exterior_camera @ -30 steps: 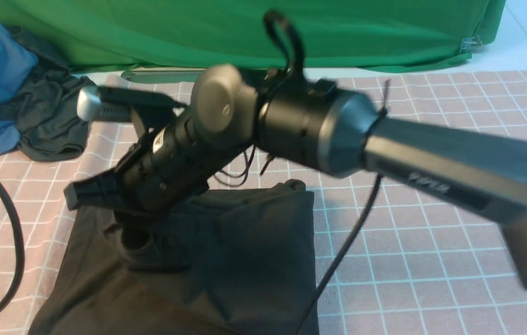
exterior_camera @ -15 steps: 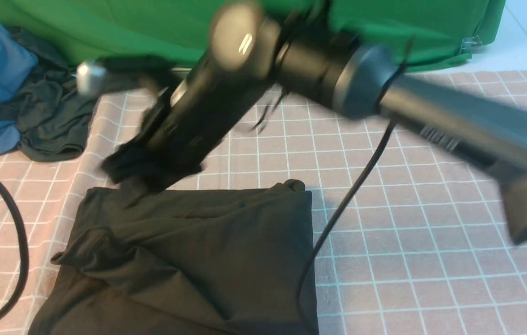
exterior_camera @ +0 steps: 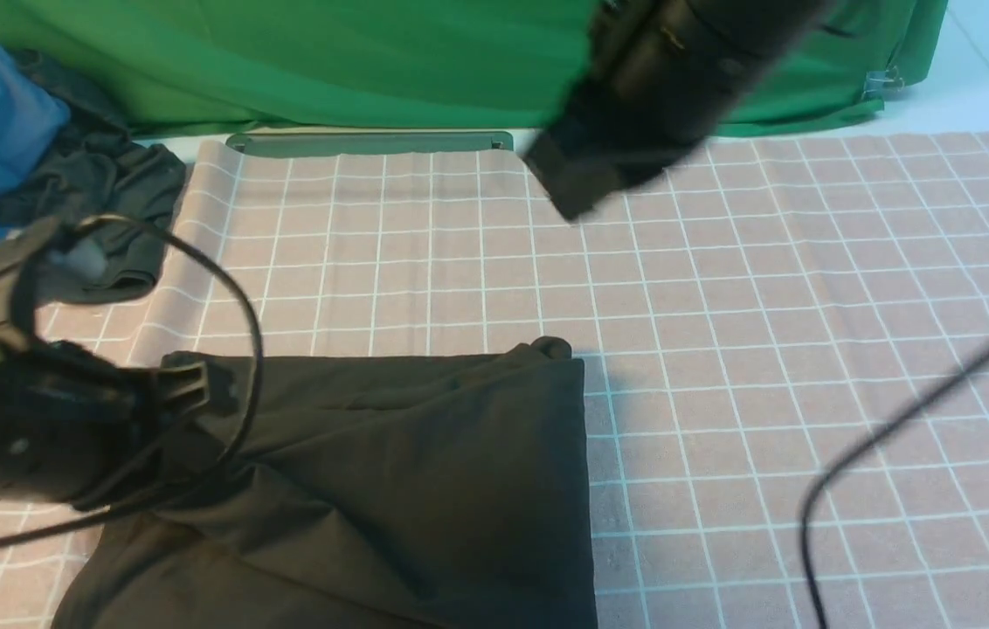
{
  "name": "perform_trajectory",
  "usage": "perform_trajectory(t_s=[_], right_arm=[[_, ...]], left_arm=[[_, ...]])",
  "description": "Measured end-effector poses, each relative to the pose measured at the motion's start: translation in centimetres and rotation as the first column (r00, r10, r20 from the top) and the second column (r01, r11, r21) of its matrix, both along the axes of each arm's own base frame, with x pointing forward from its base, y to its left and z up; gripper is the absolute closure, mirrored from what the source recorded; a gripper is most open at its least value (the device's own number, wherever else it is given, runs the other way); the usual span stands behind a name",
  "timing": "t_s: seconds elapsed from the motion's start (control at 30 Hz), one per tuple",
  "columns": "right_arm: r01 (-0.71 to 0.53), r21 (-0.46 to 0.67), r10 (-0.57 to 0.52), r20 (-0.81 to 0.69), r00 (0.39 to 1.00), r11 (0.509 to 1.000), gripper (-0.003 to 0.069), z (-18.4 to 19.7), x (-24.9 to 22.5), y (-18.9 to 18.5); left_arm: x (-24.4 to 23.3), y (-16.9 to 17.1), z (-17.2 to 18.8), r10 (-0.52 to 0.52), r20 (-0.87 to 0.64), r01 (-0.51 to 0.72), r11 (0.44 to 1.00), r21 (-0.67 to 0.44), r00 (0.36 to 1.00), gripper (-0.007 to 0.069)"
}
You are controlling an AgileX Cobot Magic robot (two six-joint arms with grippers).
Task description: Fold a long-sleeved shirt over a pink coffee tablecloth.
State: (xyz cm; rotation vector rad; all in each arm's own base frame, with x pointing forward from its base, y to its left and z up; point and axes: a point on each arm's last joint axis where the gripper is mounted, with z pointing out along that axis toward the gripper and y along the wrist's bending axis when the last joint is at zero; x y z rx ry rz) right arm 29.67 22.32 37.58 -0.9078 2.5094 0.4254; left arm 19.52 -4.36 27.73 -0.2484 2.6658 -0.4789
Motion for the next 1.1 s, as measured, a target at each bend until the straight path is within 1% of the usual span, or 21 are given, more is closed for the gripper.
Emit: perform_trajectory(t_s=[0.03, 0.1, 0.23, 0.37, 0.47, 0.5, 0.57, 0.63, 0.7, 0.77, 0.87, 0.97, 1.1], right_arm=[[0.004, -0.026, -0.005, -0.025, 1.0, 1.0, 0.0622, -0.8, -1.2, -0.9], [0.013, -0.032, -0.014, -0.035, 0.999, 0.999, 0.0622, -1.7, -2.5, -1.8], [0.065, 0.019, -0.065, 0.016, 0.998, 0.998, 0.0622, -3.1, -4.8, -3.6], [0.095, 0.059, -0.098, 0.056, 0.994, 0.994, 0.0622, -4.2, -5.9, -4.5], [0.113, 0.063, -0.116, 0.055, 0.992, 0.992, 0.0622, -5.6, -6.3, -4.9], [0.114, 0.063, -0.117, 0.054, 0.992, 0.992, 0.0622, -5.6, -6.4, -4.9], [0.12, 0.065, -0.124, 0.053, 0.991, 0.991, 0.0622, -5.9, -6.3, -4.9], [0.124, 0.076, -0.129, 0.065, 0.989, 0.989, 0.0622, -5.9, -6.2, -4.8], [0.125, 0.083, -0.131, 0.073, 0.989, 0.989, 0.0622, -5.9, -6.2, -4.8], [0.127, 0.095, -0.136, 0.088, 0.987, 0.987, 0.0622, -5.8, -6.0, -4.7], [0.129, 0.102, -0.139, 0.095, 0.986, 0.986, 0.0622, -5.8, -6.0, -4.7], [0.13, 0.108, -0.141, 0.103, 0.985, 0.986, 0.0622, -5.7, -5.9, -4.7], [0.132, 0.124, -0.148, 0.121, 0.982, 0.983, 0.0622, -5.6, -5.7, -4.6]], left_arm=[[1.3, -0.1, -0.5, -0.001, -0.019, 0.001, 1.0, 0.007, 1.0, 0.0613], [3.1, -0.3, -0.9, -0.001, -0.027, 0.001, 1.0, 0.012, 1.0, 0.0613], [6.2, -1.5, -1.8, -0.03, -0.052, 0.031, 0.999, 0.024, 0.998, 0.0613], [7.9, -3.2, -3.5, -0.079, -0.068, 0.082, 0.996, 0.044, 0.995, 0.0613], [8.9, -4.2, -6.2, -0.109, -0.143, 0.122, 0.989, 0.088, 0.984, 0.0613], [8.9, -4.2, -6.4, -0.109, -0.154, 0.124, 0.988, 0.091, 0.982, 0.0613], [8.8, -4.0, -7.7, -0.112, -0.236, 0.146, 0.98, 0.133, 0.965, 0.0613], [8.5, -3.5, -8.0, -0.1, -0.269, 0.152, 0.971, 0.183, 0.958, 0.0613], [8.1, -3.2, -8.1, -0.09, -0.28, 0.153, 0.966, 0.21, 0.956, 0.0613], [6.6, -2.3, -8.5, -0.043, -0.32, 0.131, 0.956, 0.261, 0.946, 0.0613], [4.6, -1.6, -8.6, 0.0, -0.366, 0.115, 0.95, 0.29, 0.931, 0.0613], [2.9, -1.1, -7.9, 0.029, -0.368, 0.085, 0.953, 0.292, 0.929, 0.0613], [0.9, -0.6, -4.7, 0.073, -0.253, -0.004, 0.965, 0.263, 0.965, 0.0613]])
